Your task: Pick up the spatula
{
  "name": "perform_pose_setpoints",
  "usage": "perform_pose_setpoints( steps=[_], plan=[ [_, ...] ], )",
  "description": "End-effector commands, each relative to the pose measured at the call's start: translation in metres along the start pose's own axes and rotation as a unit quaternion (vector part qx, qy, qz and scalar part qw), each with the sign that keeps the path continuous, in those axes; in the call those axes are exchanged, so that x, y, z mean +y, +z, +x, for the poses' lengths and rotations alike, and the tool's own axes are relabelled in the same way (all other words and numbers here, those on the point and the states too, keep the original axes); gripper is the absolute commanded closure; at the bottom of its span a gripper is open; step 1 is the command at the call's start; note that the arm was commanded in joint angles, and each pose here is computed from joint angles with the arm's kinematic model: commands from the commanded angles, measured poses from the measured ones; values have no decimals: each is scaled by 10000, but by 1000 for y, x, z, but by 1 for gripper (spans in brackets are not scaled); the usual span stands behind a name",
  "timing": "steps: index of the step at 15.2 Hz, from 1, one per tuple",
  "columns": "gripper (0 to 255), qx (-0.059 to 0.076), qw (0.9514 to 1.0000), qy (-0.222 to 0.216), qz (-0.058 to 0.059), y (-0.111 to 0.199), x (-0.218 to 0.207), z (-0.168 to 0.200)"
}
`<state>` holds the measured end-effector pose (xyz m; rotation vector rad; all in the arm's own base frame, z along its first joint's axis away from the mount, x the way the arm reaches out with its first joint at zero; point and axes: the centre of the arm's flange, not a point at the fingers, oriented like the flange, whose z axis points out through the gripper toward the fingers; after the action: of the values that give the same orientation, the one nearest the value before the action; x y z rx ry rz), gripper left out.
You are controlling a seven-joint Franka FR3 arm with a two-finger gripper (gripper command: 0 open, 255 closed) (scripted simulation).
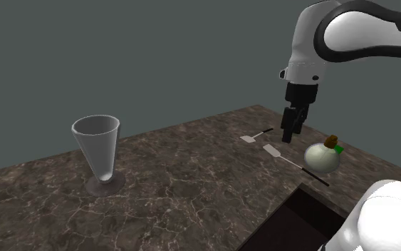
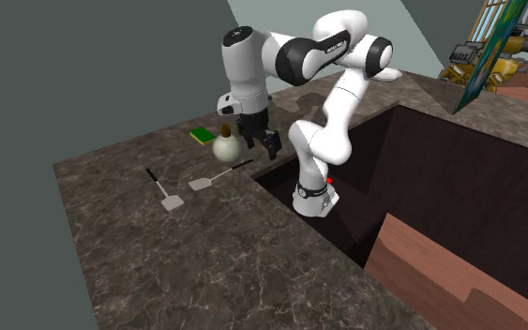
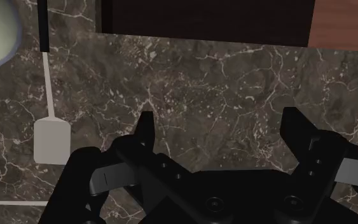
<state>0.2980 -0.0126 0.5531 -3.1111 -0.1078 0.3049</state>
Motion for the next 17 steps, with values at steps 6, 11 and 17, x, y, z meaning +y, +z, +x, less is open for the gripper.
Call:
perform_pose_setpoints(
  steps=[6,11,17],
  plan=[
    [0,149,9998,132,-7,38,54,-1],
    [0,298,9992,264,-14,75,108,-2],
    [0,476,9980,422,-22,120,172,-3]
  ],
)
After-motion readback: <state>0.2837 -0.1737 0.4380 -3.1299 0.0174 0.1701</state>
